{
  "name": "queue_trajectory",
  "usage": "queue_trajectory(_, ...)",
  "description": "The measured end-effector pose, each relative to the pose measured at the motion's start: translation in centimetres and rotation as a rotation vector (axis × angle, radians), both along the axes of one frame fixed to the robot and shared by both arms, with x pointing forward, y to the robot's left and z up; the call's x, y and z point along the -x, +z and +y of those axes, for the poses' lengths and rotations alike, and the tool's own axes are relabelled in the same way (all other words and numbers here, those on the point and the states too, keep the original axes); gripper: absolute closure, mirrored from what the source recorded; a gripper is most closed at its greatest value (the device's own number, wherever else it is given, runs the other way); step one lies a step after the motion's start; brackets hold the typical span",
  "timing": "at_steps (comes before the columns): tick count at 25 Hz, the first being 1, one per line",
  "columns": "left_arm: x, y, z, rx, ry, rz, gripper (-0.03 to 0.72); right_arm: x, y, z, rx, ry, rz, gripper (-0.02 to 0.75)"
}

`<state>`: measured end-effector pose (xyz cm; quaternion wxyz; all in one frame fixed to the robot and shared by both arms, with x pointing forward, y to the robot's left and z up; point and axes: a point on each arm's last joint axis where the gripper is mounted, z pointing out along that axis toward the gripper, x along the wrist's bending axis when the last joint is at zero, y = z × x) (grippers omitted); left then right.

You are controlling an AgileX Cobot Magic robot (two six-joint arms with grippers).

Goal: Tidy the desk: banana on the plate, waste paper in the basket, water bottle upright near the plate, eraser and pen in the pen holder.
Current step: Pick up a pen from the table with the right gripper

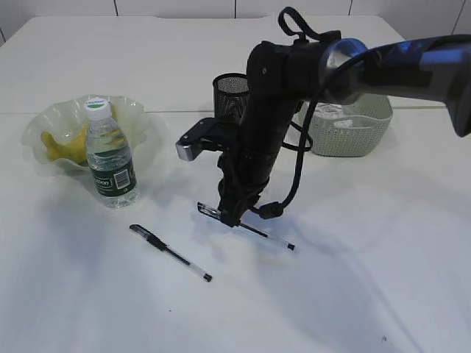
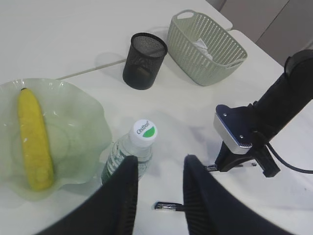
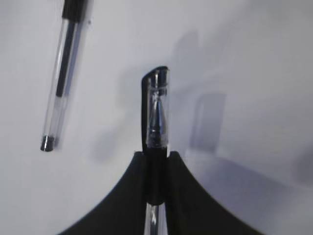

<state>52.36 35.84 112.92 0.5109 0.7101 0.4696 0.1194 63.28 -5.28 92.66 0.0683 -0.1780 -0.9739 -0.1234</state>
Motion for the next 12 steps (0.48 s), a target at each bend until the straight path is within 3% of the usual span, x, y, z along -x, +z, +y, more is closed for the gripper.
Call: queue_trajectory(12, 0.0, -0.1, 0.0, -0.008, -0.001, 0.004, 0.473, -2.0, 2.9, 1.4, -0.134, -0.050, -0.158, 0.690)
